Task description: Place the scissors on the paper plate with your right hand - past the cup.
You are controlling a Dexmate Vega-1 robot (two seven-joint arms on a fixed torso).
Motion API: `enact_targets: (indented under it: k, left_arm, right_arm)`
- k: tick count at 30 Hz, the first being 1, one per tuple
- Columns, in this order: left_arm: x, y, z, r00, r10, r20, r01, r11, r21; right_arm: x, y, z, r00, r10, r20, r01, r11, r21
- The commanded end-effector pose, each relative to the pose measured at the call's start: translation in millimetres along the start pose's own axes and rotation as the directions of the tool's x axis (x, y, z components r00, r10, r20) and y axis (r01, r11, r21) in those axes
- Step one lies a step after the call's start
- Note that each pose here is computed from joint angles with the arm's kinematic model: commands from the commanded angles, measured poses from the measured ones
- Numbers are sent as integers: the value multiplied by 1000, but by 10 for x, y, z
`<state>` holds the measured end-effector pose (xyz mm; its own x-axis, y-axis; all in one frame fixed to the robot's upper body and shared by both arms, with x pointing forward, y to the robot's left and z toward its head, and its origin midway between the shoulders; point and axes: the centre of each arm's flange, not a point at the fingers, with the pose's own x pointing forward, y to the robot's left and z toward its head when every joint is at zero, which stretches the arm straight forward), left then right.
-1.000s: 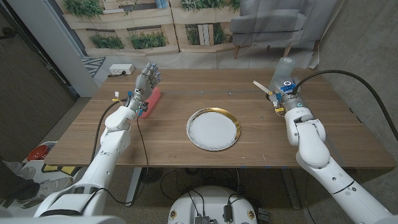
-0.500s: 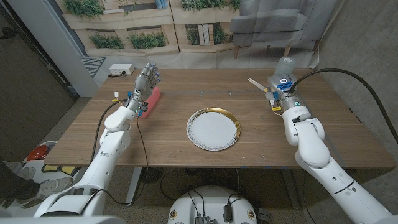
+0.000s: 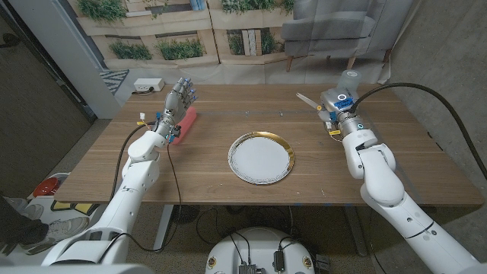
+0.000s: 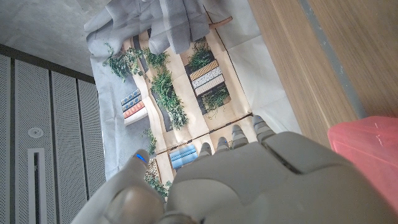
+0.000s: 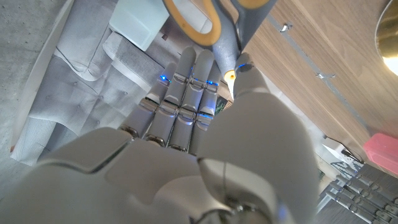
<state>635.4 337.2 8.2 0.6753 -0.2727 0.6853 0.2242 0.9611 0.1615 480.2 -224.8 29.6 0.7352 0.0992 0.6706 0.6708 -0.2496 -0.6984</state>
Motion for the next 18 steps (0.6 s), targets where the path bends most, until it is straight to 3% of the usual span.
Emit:
enact_targets:
  k: [1, 18]
  left_arm:
    - [-8, 4, 4, 1000, 2, -2, -2, 1000, 2]
    - [4, 11, 7, 1000, 2, 0, -2, 1000, 2]
  right_arm:
    - [3, -111, 118, 998, -43, 47, 43, 999, 6]
    - [-46, -230, 273, 988, -99, 119, 97, 995, 19]
